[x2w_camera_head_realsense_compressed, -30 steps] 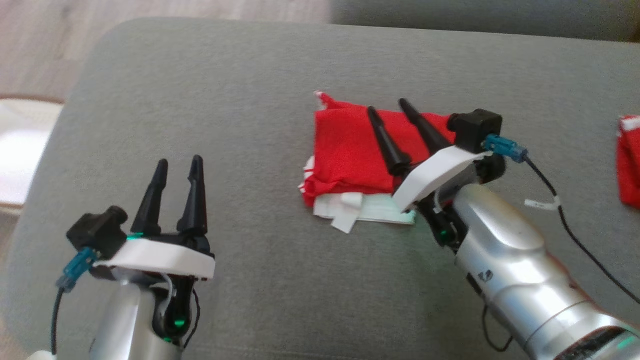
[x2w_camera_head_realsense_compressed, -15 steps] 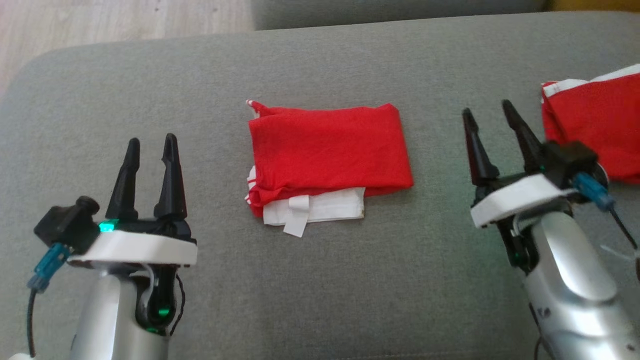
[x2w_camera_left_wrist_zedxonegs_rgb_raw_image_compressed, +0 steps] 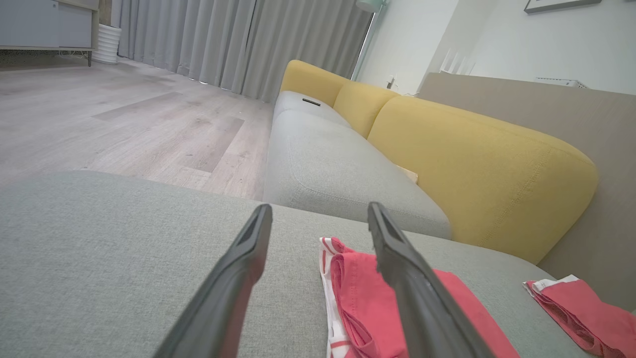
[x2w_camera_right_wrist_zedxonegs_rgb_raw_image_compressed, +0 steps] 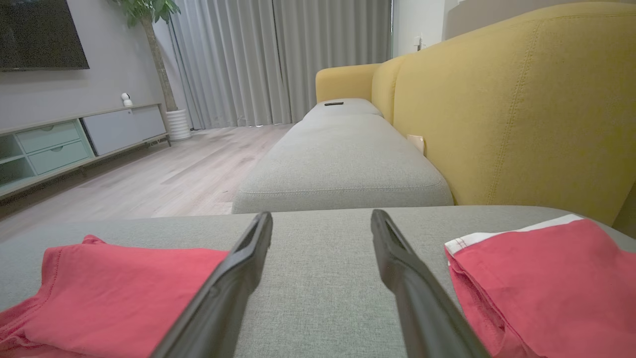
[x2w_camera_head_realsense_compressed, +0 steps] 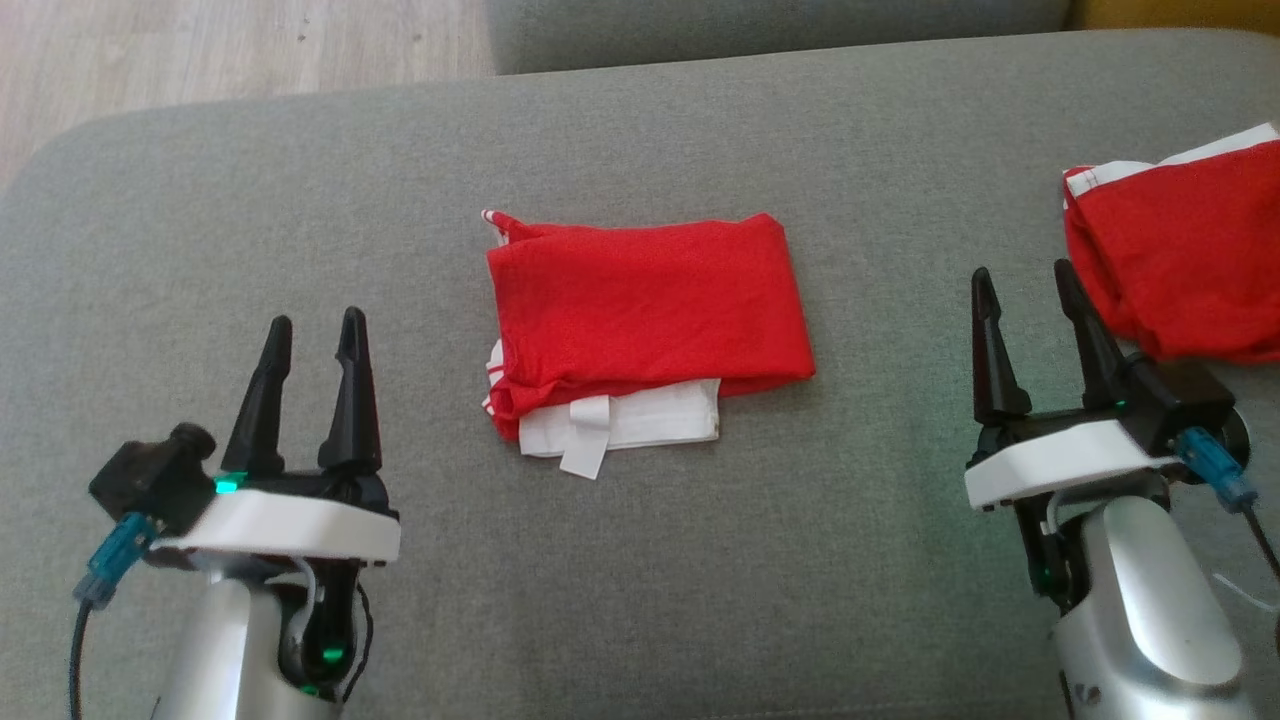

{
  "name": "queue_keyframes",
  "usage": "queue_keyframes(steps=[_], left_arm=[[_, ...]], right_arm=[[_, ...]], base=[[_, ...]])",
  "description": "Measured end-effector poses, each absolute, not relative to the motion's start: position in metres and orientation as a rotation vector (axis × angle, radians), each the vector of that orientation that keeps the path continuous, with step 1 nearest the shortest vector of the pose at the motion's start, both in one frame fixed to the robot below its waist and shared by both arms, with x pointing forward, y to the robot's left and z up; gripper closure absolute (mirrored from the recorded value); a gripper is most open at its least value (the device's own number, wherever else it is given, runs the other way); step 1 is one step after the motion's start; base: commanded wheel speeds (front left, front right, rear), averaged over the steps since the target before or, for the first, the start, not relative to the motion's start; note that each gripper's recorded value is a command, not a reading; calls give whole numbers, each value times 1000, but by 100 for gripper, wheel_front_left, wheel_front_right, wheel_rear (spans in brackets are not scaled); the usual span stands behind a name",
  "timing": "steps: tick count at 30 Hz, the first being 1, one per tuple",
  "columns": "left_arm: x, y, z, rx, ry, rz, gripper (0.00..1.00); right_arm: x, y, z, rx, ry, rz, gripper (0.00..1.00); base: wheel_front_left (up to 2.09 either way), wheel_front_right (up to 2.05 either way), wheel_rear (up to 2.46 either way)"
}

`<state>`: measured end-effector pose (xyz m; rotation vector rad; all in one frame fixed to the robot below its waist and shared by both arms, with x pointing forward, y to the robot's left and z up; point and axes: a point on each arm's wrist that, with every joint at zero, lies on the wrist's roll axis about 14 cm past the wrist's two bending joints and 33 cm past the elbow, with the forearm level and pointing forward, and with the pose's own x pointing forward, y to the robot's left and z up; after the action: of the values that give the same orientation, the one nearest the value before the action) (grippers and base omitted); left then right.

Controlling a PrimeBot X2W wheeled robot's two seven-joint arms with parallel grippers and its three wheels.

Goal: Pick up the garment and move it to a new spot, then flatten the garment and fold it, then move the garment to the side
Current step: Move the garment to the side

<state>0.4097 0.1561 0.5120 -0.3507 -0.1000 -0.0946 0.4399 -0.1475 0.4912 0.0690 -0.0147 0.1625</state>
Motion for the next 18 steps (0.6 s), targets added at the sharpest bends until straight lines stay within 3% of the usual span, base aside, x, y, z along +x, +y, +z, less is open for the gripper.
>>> queue_keyframes(steps=[7,18], left_arm=[[409,156,509,-349,-90,-95,0],[414,159,500,-341,-66,-86,0]], right_arm=[[441,-136,477,76,29,189,0],[464,-96,434,76,224,290,0]], base=[[0,0,0],[0,0,0]])
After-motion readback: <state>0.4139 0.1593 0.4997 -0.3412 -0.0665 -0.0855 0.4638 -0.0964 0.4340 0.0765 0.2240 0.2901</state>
